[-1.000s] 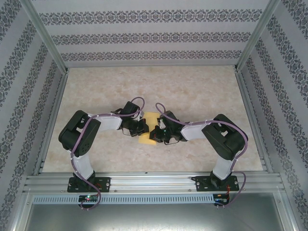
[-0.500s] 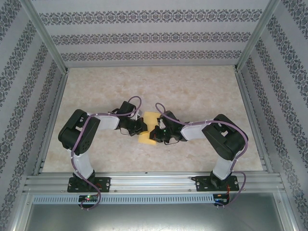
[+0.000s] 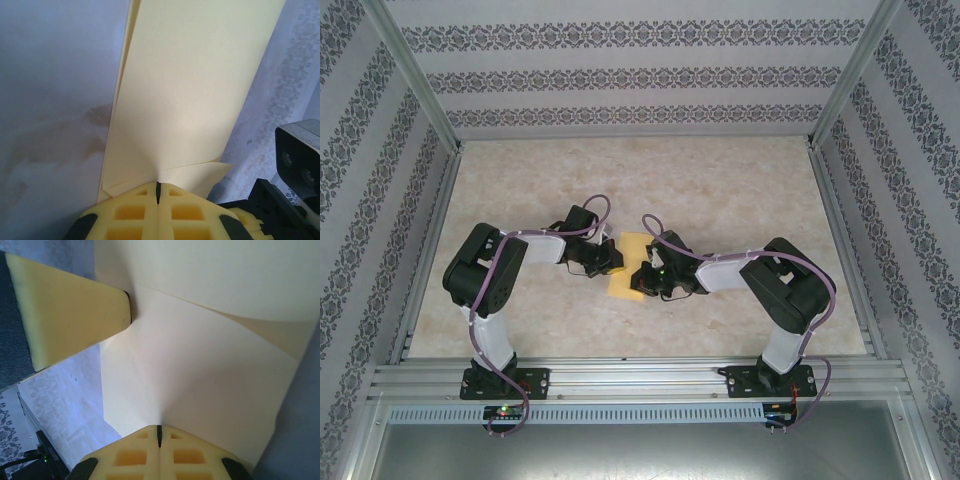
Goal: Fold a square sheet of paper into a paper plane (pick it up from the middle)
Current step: Fold the triangle a second time at the center of the table.
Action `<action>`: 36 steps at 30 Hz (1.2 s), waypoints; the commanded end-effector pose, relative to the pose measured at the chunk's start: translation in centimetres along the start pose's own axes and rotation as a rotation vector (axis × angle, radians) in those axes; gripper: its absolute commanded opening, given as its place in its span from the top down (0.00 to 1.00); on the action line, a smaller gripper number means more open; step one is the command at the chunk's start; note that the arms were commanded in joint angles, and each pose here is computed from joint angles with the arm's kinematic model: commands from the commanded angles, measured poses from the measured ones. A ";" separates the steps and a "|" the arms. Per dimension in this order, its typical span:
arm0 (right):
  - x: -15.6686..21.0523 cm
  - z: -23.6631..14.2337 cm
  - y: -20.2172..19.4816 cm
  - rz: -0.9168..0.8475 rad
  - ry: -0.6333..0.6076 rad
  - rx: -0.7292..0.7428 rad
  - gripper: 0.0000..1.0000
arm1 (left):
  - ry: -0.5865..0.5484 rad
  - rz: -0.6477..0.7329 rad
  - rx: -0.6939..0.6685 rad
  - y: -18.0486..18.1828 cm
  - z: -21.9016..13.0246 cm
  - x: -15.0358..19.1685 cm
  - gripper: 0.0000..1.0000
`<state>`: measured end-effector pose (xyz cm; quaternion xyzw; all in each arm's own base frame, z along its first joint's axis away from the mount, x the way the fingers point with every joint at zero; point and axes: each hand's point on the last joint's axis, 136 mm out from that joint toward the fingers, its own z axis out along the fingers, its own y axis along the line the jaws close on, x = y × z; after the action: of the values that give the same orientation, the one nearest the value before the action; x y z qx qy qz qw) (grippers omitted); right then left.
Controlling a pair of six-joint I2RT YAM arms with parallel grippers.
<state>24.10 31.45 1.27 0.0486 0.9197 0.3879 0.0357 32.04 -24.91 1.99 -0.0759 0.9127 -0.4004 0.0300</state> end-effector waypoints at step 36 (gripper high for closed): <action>-1.3 -1.7 3.4 -0.053 -0.036 -0.025 0.95 | 0.002 -0.015 -0.013 0.9 -0.2 0.1 0.97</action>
<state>25.16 32.71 4.49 0.0301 0.9173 0.3937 0.0521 32.28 -24.53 2.02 -0.0799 0.9113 -0.4028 0.0308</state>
